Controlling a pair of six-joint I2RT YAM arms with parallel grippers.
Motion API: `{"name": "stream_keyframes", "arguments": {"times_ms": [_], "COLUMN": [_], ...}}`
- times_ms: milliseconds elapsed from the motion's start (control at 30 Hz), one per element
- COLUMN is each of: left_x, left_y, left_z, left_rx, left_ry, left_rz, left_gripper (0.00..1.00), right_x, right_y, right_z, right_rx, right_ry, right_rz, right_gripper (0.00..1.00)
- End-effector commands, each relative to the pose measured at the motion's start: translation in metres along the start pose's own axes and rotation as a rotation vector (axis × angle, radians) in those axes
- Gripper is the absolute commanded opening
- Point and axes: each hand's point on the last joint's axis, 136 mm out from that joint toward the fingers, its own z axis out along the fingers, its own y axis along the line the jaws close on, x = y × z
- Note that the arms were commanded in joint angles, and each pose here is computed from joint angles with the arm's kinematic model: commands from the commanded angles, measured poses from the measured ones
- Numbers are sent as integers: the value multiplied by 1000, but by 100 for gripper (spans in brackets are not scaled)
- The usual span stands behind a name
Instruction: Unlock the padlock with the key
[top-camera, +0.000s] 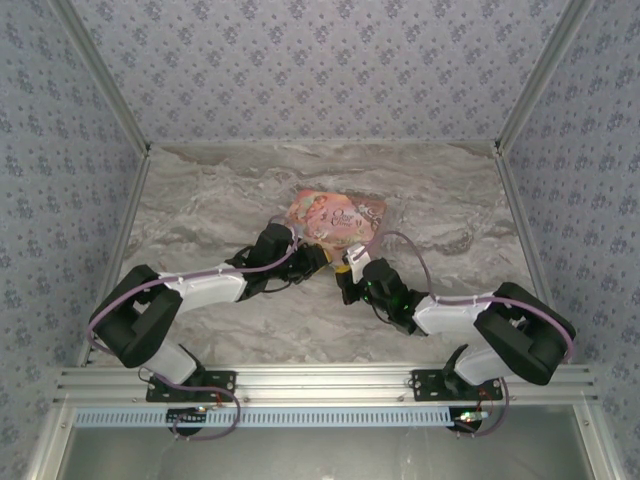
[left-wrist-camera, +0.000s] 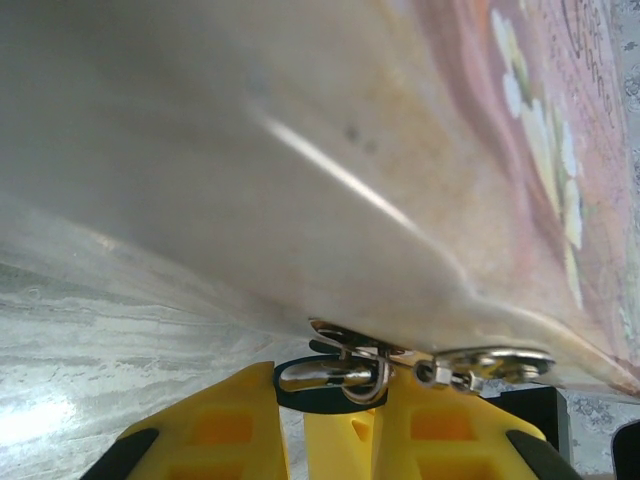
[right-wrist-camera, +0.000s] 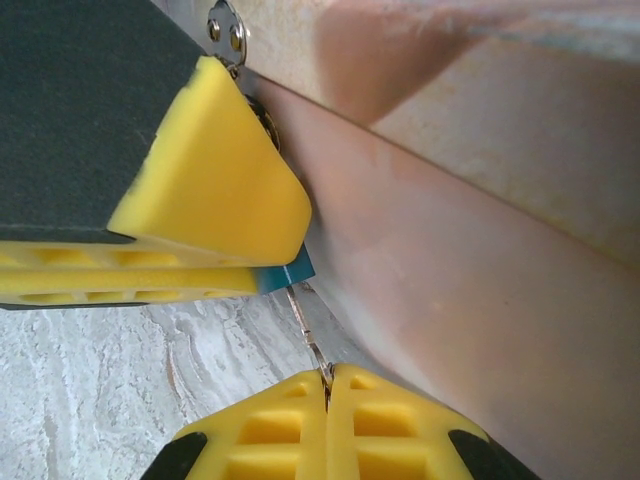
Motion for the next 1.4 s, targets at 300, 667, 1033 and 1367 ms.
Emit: {"name": "stream_keyframes", "arguments": {"times_ms": [300,667,1033,1367], "left_x": [17,18,18,19], "left_y": [-35,-33,-30,-30], "left_z": [-1,1,2,2], "left_rx": [107,103,93,94], "left_ry": [84,86,90,92], "left_rz": [26,25,27,25], "left_gripper": [18,18,18,18], "right_x": [-60,-63,-69,-66], "right_y": [27,19,16,8], "right_z": [-1,0,0,3], "right_rx": [-153,-195,-253,-265], "right_ry": [-164,-123,-114,-89], "right_rz": [31,100,156,187], "right_gripper": [0,0,0,0]}}
